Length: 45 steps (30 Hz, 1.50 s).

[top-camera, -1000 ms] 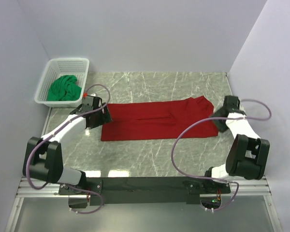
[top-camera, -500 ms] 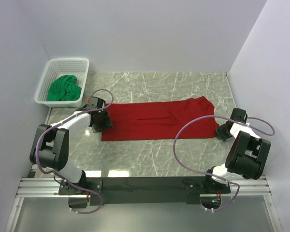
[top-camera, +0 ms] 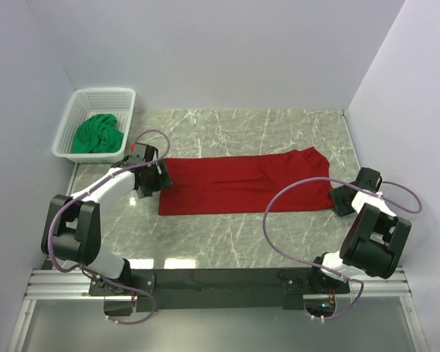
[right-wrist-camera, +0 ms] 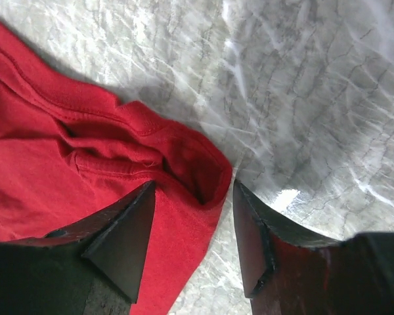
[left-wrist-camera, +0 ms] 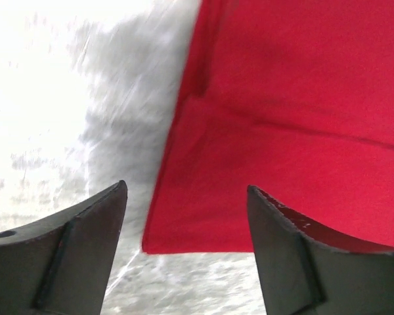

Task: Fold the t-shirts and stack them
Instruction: Fold the tshirt

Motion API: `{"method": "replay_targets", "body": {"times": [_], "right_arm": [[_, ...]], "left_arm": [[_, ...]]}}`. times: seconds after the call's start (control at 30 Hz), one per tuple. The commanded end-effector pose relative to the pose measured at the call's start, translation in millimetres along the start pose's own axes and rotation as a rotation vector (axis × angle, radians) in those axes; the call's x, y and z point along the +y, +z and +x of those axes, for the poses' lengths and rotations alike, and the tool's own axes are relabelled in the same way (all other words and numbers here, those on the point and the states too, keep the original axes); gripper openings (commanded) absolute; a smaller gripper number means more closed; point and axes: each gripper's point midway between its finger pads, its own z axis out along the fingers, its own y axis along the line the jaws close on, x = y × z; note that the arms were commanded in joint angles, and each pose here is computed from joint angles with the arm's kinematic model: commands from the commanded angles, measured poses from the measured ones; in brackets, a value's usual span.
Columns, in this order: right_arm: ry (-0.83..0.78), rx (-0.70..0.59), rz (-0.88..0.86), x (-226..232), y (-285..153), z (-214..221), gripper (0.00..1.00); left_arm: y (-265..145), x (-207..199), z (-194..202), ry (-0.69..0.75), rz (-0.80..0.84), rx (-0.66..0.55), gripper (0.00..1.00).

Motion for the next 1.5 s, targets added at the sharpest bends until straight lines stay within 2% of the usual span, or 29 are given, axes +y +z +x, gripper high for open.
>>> {"method": "replay_targets", "body": {"times": [0.0,0.23,0.4,0.5,0.6,0.7,0.83,0.97,1.0,1.07,1.1,1.17,1.2,1.23,1.27,1.3,1.37,1.4,1.47], "right_arm": [[0.001,-0.010,-0.027,0,-2,2,0.58],[0.017,0.014,-0.048,1,3,10,0.56],[0.020,0.036,-0.053,2,7,15,0.54],[0.020,0.039,-0.052,4,10,15,0.46],[0.005,0.041,-0.070,11,13,16,0.34],[-0.017,0.039,-0.081,25,17,15,0.14],[-0.054,0.029,-0.080,50,24,10,0.00],[-0.130,0.023,-0.054,83,38,4,0.00],[-0.149,-0.009,-0.091,111,35,-12,0.00],[-0.211,0.028,-0.037,120,52,-9,0.00],[-0.242,-0.007,-0.055,147,47,-30,0.00],[-0.276,0.018,-0.024,159,68,-35,0.00],[-0.287,-0.053,-0.063,193,61,-65,0.00],[-0.317,-0.045,-0.041,197,64,-70,0.00],[-0.335,-0.038,-0.011,198,82,-72,0.00],[-0.345,-0.106,-0.064,232,72,-99,0.00],[-0.408,-0.101,-0.028,236,92,-106,0.00],[-0.412,-0.156,-0.069,259,82,-126,0.00],[-0.441,-0.153,-0.038,257,93,-130,0.07]], "left_arm": [[-14,-29,-39,0.041,0.067,-0.104,0.80],[11,-65,-56,0.113,0.068,-0.095,0.80],[30,-89,-71,0.142,0.063,-0.091,0.74],[47,-94,-72,0.147,0.045,-0.065,0.72],[61,-90,-61,0.128,0.021,-0.012,0.65],[68,-80,-49,0.102,0.006,0.023,0.61],[69,-56,-35,0.035,-0.023,0.061,0.57],[67,-16,-16,-0.106,-0.063,0.105,0.52],[61,-11,-16,-0.128,-0.063,0.094,0.52],[58,-2,4,-0.193,-0.047,0.145,0.52],[53,-8,2,-0.234,-0.011,0.130,0.52],[49,-15,25,-0.284,0.052,0.197,0.53],[45,-26,23,-0.302,0.108,0.186,0.54],[43,-33,29,-0.342,0.140,0.208,0.55],[39,-43,45,-0.336,0.170,0.250,0.56],[36,-51,50,-0.328,0.192,0.264,0.57],[28,-75,66,-0.272,0.231,0.303,0.59],[24,-83,71,-0.256,0.246,0.314,0.60],[15,-99,81,-0.218,0.277,0.324,0.65]]}}
